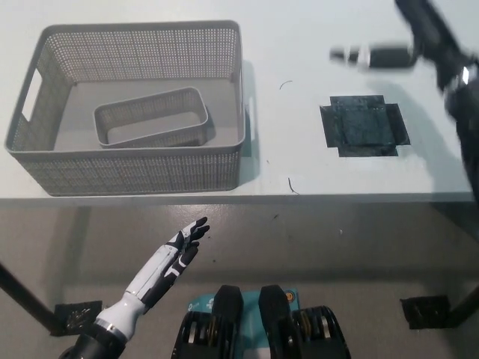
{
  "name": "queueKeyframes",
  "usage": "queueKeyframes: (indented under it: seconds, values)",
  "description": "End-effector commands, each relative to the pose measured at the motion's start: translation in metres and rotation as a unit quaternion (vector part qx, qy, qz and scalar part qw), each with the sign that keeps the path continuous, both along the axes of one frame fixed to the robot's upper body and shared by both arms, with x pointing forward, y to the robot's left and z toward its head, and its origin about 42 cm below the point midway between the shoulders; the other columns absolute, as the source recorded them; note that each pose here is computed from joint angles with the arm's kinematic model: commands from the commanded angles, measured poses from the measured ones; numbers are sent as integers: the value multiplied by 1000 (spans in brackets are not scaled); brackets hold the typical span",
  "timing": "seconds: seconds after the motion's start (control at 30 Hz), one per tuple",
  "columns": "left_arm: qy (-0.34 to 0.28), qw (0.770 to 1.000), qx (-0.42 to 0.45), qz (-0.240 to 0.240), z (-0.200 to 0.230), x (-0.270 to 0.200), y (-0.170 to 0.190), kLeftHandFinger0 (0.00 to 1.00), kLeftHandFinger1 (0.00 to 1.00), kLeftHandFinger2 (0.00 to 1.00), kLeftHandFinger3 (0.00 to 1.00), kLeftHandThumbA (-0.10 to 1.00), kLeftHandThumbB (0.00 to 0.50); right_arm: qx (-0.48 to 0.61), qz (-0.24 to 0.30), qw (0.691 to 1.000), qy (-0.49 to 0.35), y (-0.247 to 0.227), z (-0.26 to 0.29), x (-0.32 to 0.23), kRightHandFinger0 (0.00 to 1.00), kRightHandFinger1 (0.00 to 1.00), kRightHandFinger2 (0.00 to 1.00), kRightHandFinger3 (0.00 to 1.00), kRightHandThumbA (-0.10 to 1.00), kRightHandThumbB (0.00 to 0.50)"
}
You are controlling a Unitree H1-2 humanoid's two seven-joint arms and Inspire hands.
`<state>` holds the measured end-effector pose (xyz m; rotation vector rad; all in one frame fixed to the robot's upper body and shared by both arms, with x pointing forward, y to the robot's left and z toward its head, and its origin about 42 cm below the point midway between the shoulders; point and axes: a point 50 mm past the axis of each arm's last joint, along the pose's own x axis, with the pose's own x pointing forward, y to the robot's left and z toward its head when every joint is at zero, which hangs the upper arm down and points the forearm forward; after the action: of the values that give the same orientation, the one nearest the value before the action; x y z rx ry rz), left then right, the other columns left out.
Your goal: Use the right hand to pick up a small rectangular container and put it into a bigger container on the left side
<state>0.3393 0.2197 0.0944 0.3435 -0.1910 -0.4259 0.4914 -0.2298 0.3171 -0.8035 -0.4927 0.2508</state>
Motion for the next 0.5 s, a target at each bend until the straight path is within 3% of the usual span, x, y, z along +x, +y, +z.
queueKeyframes:
  seconds: [0.0,0.1,0.23,0.27,0.47]
  values:
    - [-45,999,-3,-6,21,16,-5,1000,1000,1000,1000,1000,283,178,280,917,-221,56,26,-247,1000,1000,1000,1000,1000,478]
    - [-48,999,-4,-5,22,18,-4,1000,1000,1000,1000,1000,281,188,259,928,-193,58,-9,-255,1000,1000,1000,1000,1000,484]
    - [-50,999,-2,-5,21,15,-1,1000,1000,1000,1000,1000,279,234,219,930,-181,62,-48,-248,1000,1000,1000,1000,1000,358]
    - [-51,999,0,-7,20,16,-1,1000,1000,1000,1000,1000,279,254,188,934,-169,62,-66,-243,1000,1000,1000,1000,1000,317]
    - [-47,999,-4,-9,19,15,-5,1000,1000,1000,1000,1000,290,265,121,953,-87,61,-115,-223,1000,1000,1000,1000,1000,349]
